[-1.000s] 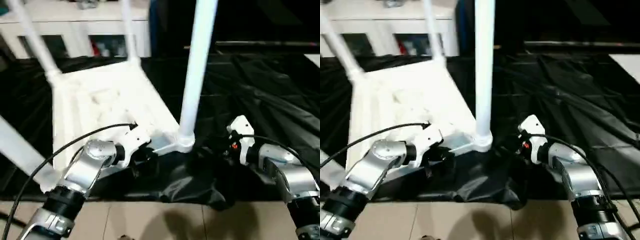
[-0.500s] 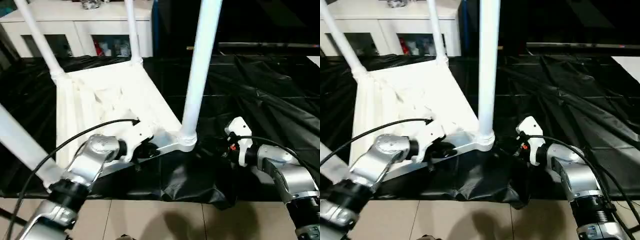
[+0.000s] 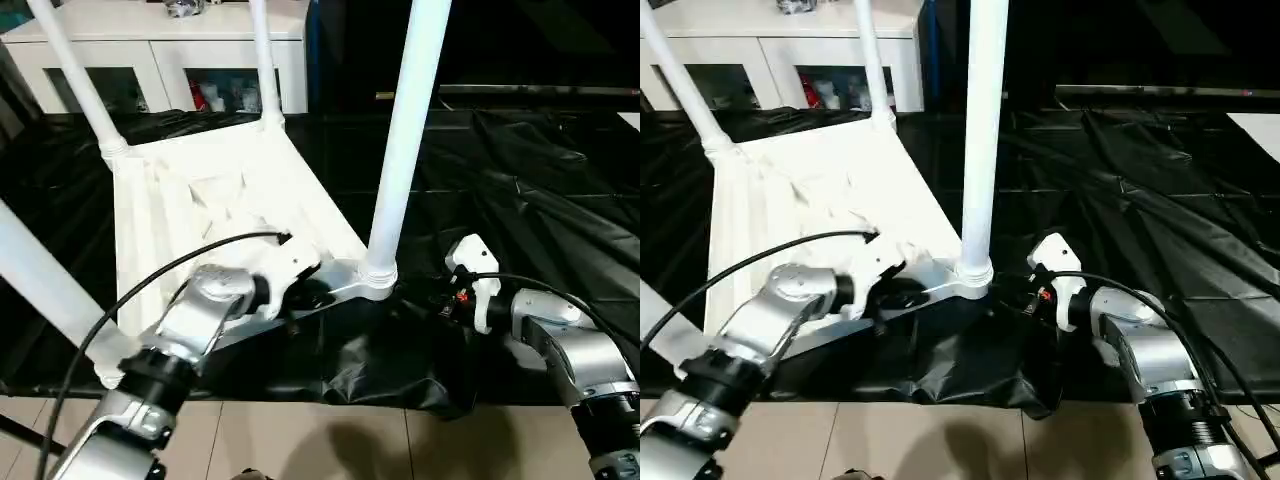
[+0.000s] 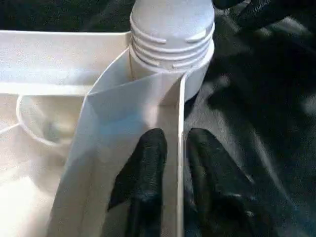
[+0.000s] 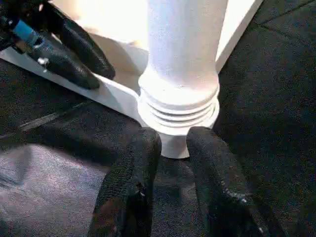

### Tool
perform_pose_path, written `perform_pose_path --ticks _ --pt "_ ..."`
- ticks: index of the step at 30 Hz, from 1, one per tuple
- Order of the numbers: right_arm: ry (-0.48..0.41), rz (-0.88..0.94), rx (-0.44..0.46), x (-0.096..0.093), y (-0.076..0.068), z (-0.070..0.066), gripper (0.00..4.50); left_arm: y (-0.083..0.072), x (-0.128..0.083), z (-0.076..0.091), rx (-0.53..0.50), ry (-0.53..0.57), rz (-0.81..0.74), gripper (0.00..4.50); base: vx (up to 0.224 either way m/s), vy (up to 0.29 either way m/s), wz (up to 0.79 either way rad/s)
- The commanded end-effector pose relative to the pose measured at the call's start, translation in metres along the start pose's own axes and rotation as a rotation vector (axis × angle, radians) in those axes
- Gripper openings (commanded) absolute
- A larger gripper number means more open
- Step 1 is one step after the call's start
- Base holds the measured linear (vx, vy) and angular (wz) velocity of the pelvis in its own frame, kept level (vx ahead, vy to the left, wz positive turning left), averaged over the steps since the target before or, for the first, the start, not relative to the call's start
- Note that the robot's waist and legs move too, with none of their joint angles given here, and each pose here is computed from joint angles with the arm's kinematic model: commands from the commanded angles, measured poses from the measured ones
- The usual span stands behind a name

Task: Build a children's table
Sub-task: Rotate table base

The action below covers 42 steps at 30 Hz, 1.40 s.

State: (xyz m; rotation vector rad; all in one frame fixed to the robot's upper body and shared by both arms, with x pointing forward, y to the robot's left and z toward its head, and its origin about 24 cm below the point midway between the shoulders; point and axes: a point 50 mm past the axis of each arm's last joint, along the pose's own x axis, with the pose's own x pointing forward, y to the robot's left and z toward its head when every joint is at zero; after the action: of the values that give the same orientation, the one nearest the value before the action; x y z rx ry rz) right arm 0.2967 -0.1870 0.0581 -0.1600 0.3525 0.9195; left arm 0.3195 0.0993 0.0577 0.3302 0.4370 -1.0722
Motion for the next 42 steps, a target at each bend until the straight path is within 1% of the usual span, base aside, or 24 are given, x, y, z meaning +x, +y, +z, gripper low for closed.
perform_pose_path --ticks 1,2,7,11,14,15,18,20,21,24,25,26,27,29,32,33,35,36,37,39,42 --pt "-0.014 0.004 -0.013 0.002 0.001 0.006 1.17 0.006 0.0 0.004 0.024 0.011 0.054 1.31 0.0 0.0 0.0" --pt "-0.014 0.004 -0.013 0.002 0.001 0.006 1.17 0.006 0.0 0.005 0.024 0.011 0.055 1.45 0.0 0.0 0.0" --pt "-0.011 0.005 -0.014 0.002 0.001 0.006 1.17 0.005 0.004 0.009 0.021 0.012 0.08 1.45 0.0 0.0 0.0" --pt "-0.01 0.005 -0.016 0.001 0.001 0.006 1.17 0.006 0.004 0.002 0.027 0.06 0.073 1.45 0.0 0.0 0.0" --pt "-0.01 0.005 -0.015 0.001 0.001 0.006 1.17 0.006 0.003 0.0 0.014 0.069 0.066 1.45 0.0 0.0 0.0" --pt "-0.01 0.003 -0.015 0.001 0.001 0.006 1.17 0.006 0.003 0.0 0.003 0.065 0.064 1.18 0.0 0.0 0.0" --pt "-0.011 0.002 -0.015 0.001 0.001 0.006 1.17 0.006 0.002 0.0 -0.005 0.055 0.056 1.04 0.0 0.0 0.0" --pt "-0.012 0.002 -0.015 0.001 0.001 0.006 1.17 0.005 0.002 0.0 -0.01 0.056 0.038 0.74 0.0 0.0 0.0" --pt "-0.012 0.002 -0.015 0.002 0.001 0.006 1.17 0.004 0.001 -0.001 -0.013 0.059 0.024 0.74 0.0 0.0 0.0" --pt "-0.014 0.0 -0.015 0.002 0.0 0.006 1.17 0.003 -0.001 -0.001 -0.017 0.06 0.009 0.45 0.0 0.0 0.0" --pt "-0.016 -0.001 -0.014 0.002 0.0 0.006 1.17 0.003 -0.002 -0.001 -0.017 0.058 0.009 0.45 0.0 0.0 0.0" --pt "-0.018 -0.001 -0.014 0.002 0.0 0.006 1.17 0.003 -0.003 0.0 -0.026 0.054 -0.005 0.25 0.0 0.0 0.0" --pt "-0.018 -0.001 -0.014 0.002 0.0 0.006 1.17 0.003 -0.003 0.0 -0.029 0.054 -0.011 0.25 0.0 0.0 0.0" --pt "-0.017 0.004 -0.016 0.002 0.0 0.007 1.17 0.0 -0.004 -0.002 -0.019 0.07 -0.039 0.07 0.0 0.0 0.0" --pt "-0.023 0.023 -0.018 0.004 0.001 0.008 1.17 -0.003 -0.008 -0.008 -0.001 0.101 -0.095 0.07 0.0 0.0 0.0" --pt "-0.039 0.043 -0.004 0.004 0.002 0.009 1.17 -0.004 -0.01 -0.01 0.013 0.104 -0.109 0.07 0.0 0.0 0.0" --pt "-0.068 0.066 0.024 0.004 0.003 0.011 1.44 -0.004 -0.012 -0.011 0.037 0.098 -0.127 0.0 0.0 0.0 0.0" --pt "-0.089 0.088 0.047 0.004 0.004 0.013 1.44 -0.005 -0.014 -0.011 0.065 0.073 -0.156 0.0 0.0 0.0 0.0" --pt "-0.102 0.105 0.058 0.003 0.004 0.013 1.54 -0.007 -0.016 -0.01 0.083 0.047 -0.191 0.0 0.0 0.0 0.0" --pt "-0.103 0.136 0.053 0.002 0.005 0.014 1.7 -0.008 -0.019 -0.01 0.11 0.014 -0.226 0.0 0.0 0.0 0.0" --pt "-0.086 0.187 0.036 0.001 0.007 0.012 1.97 -0.002 -0.022 -0.011 0.129 0.011 -0.189 0.0 0.0 0.0 0.0"
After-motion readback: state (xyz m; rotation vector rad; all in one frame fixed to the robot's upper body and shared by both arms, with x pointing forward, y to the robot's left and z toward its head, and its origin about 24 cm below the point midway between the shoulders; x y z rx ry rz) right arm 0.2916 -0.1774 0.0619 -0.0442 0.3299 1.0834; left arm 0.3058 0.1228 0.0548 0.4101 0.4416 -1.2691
